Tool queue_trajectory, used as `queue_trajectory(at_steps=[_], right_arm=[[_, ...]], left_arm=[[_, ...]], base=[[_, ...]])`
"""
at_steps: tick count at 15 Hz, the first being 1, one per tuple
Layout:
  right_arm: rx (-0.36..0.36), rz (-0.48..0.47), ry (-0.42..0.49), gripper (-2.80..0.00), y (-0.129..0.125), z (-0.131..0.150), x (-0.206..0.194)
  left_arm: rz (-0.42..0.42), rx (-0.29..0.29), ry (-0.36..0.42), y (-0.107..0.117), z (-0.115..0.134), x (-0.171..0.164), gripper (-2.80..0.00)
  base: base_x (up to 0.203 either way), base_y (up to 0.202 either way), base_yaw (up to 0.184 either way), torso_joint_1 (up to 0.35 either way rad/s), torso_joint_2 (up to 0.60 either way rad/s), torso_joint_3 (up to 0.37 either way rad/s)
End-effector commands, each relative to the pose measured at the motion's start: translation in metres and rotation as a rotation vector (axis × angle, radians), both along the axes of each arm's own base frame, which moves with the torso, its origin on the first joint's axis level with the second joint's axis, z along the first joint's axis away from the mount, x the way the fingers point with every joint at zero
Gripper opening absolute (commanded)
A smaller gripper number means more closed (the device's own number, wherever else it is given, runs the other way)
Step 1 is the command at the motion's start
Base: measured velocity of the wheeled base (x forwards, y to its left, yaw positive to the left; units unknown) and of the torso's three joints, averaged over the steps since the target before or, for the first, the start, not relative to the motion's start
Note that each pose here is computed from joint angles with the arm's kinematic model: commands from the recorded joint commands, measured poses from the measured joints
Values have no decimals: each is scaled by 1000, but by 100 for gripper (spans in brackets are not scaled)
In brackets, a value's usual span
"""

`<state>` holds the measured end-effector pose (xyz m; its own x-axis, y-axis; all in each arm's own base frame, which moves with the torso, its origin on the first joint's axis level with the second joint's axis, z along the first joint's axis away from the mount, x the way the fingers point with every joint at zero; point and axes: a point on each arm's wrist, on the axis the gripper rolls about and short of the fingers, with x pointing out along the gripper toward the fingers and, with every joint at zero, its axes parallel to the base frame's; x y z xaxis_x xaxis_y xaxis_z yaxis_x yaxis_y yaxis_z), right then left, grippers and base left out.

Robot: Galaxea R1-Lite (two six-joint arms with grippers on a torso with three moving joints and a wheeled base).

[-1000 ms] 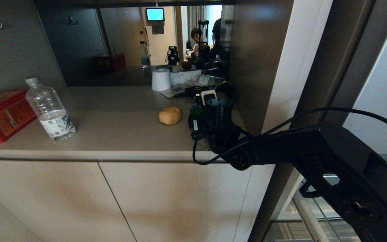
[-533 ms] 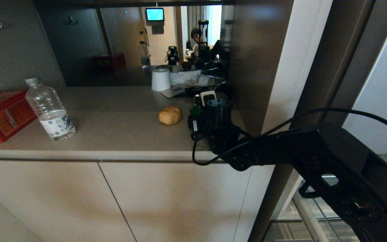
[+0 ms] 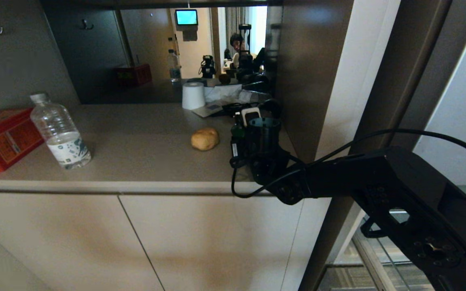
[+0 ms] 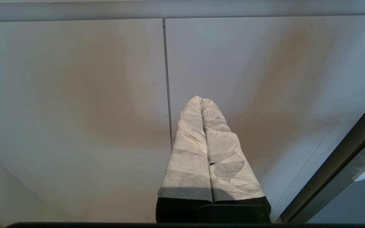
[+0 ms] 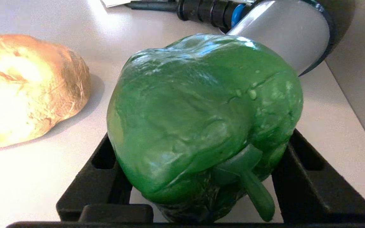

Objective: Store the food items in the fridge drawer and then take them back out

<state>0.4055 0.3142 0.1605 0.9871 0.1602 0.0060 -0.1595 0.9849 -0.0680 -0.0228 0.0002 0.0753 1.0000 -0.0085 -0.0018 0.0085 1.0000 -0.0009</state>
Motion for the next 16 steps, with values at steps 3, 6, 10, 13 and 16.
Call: queue_trajectory(at_steps=[3, 6, 10, 13, 16], right_arm=[[22, 13, -29, -280, 1, 21, -12], [21, 54, -21, -280, 5, 35, -38], [15, 120, -2, -280, 2, 45, -85], [25, 181, 3, -280, -10, 59, -131], [31, 252, 53, -280, -34, 61, -186]], left_arm=[[1, 1, 1, 0, 0, 0, -280], [-1, -1, 3, 0, 0, 0, -280], [-1, -1, 1, 0, 0, 0, -280], [1, -1, 1, 0, 0, 0, -280], [-1, -1, 1, 0, 0, 0, -280]], base=[[0, 0, 0, 0, 0, 0], [0, 0, 0, 0, 0, 0], [0, 0, 0, 0, 0, 0], [0, 0, 0, 0, 0, 0], [0, 0, 0, 0, 0, 0]])
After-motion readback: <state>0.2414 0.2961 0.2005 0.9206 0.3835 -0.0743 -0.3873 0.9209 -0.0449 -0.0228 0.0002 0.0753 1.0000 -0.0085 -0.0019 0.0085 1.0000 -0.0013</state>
